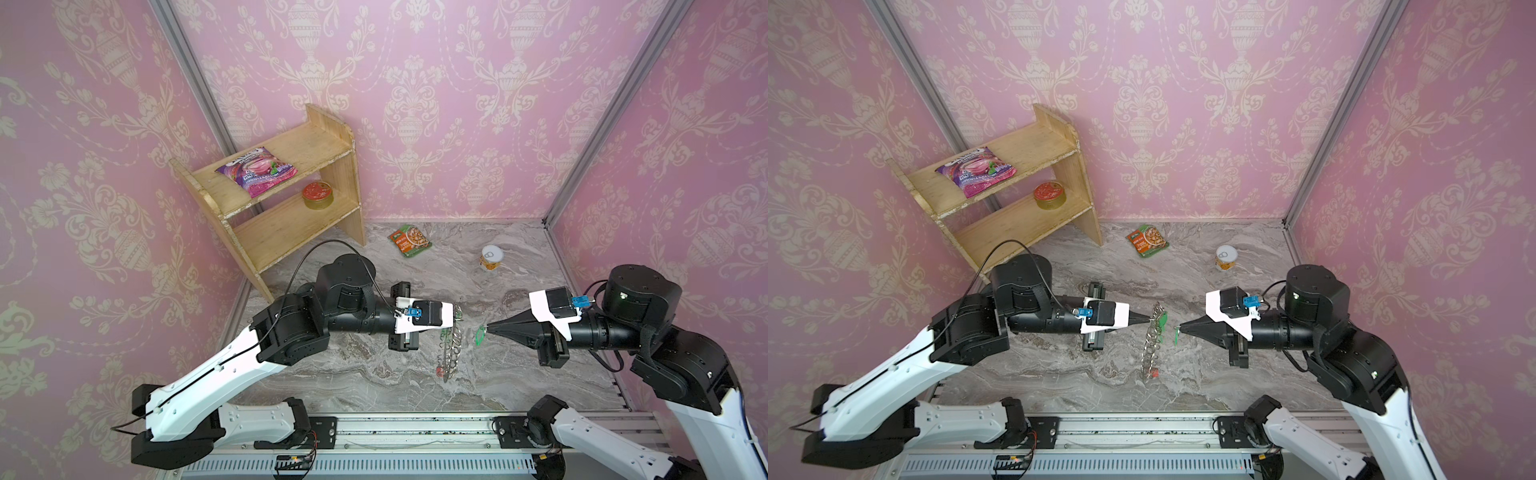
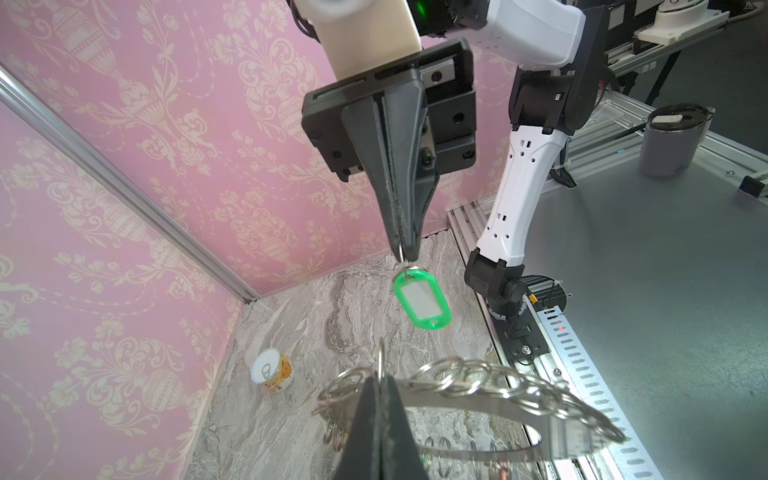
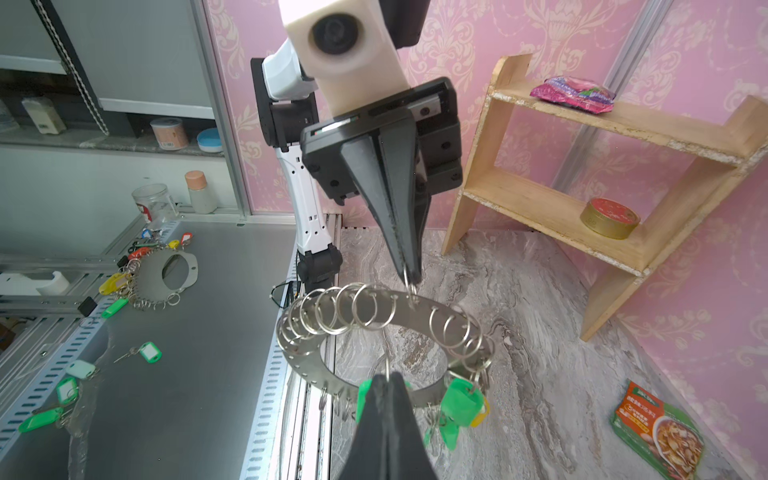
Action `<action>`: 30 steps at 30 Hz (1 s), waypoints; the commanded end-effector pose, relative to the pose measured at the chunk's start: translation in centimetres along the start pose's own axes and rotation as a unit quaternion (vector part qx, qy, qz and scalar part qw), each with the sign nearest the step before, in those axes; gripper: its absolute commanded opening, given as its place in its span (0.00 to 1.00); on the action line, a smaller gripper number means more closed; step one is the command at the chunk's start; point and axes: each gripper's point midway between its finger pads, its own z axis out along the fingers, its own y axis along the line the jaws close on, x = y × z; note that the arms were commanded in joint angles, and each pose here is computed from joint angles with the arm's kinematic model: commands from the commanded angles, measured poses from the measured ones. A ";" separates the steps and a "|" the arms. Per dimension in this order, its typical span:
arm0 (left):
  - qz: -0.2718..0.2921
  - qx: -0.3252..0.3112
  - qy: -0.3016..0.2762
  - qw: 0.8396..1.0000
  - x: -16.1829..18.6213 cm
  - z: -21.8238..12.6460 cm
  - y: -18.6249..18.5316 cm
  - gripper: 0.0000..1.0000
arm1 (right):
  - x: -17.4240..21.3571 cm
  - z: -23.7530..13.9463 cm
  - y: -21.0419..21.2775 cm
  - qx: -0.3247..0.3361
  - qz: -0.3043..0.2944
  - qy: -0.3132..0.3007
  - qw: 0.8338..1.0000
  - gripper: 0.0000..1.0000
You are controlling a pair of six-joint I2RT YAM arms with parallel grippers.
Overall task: Put the keys on the keyring
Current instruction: 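Carry the green-tagged key with the right gripper toward the ring plate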
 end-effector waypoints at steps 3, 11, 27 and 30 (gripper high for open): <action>0.037 -0.036 -0.045 0.998 -2.5 -1.0 1.1 0.00 | -1.5 -0.6 -0.6 0.037 -0.004 -0.041 0.998 0.00; 0.010 -0.059 -0.060 0.996 -2.8 -1.0 1.8 0.00 | -1.7 -0.3 -1.2 0.058 0.007 -0.063 0.996 0.00; -0.044 -0.085 -0.088 0.992 -3.0 -0.3 2.8 0.00 | -1.7 0.9 -1.6 0.076 -0.010 -0.066 0.995 0.00; -0.044 -0.082 -0.089 0.992 -3.1 -0.3 2.7 0.00 | -1.7 1.0 -1.8 0.079 -0.012 -0.065 0.995 0.00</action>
